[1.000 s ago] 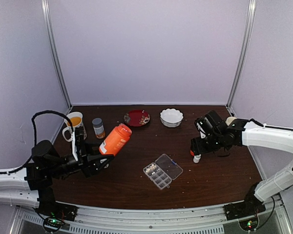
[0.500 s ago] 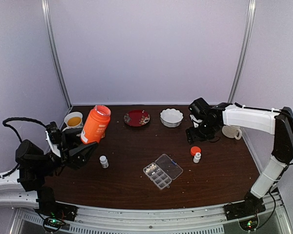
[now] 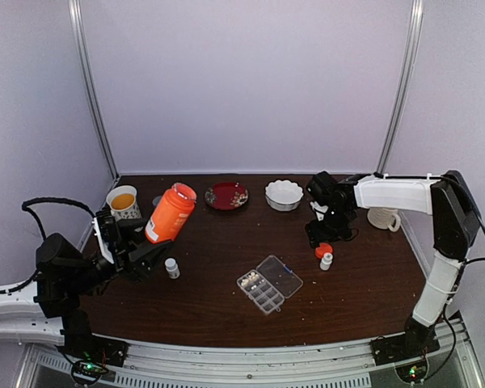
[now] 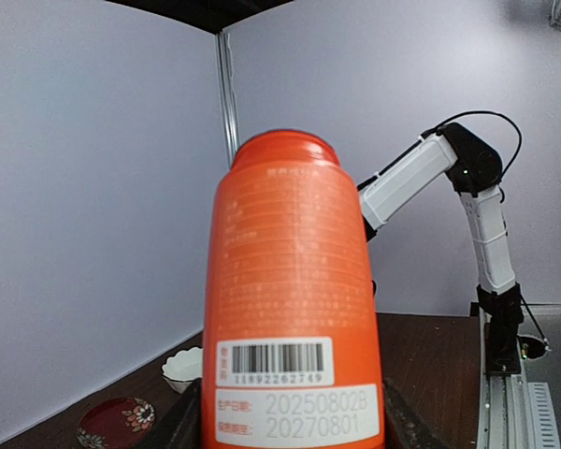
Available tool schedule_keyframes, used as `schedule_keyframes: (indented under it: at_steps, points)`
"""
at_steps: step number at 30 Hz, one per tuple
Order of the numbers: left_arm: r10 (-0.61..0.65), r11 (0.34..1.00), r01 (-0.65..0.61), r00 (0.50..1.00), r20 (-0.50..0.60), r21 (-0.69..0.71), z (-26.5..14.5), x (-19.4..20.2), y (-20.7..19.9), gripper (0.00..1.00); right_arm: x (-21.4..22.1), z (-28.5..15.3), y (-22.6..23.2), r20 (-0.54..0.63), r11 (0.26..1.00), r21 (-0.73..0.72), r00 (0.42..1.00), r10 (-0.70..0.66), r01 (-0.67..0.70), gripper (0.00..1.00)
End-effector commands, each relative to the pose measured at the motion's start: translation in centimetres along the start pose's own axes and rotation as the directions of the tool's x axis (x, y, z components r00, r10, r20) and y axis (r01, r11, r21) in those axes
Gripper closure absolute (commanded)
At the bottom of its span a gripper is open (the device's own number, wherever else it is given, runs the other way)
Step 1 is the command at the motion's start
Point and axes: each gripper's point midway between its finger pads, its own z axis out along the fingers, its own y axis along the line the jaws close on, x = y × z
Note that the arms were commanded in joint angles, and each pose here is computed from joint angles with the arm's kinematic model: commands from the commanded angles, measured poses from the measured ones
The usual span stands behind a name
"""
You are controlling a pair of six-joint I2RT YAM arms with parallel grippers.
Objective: Sort the pills into containers
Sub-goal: Pick up the lid of the pill bottle from the center of the board.
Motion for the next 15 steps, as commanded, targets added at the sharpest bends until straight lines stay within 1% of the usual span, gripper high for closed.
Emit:
schedule_keyframes:
  at_steps: [1, 6, 11, 15]
  points:
    - [0.005, 1.000, -0.005, 1.000, 0.020, -0.013, -0.2, -0.3, 0.2, 1.00, -0.1, 0.7, -0.5, -0.013, 1.000, 0.024, 1.000, 0.012, -0.012, 0.25]
    - [0.005, 1.000, -0.005, 1.000, 0.005, -0.005, -0.1, -0.2, 0.1, 1.00, -0.5, 1.6, -0.9, -0.014, 0.999, 0.035, 1.000, 0.025, -0.025, 0.25]
    - [0.006, 1.000, -0.006, 1.000, -0.007, -0.002, 0.0, -0.1, 0.0, 1.00, -0.5, 2.8, -1.2, -0.042, 0.999, 0.043, 0.999, 0.028, -0.027, 0.28]
    - [0.012, 1.000, -0.011, 1.000, -0.012, 0.002, 0.1, -0.2, 0.0, 1.00, -0.1, 3.4, -1.1, -0.059, 0.999, 0.035, 0.998, 0.027, -0.025, 0.28]
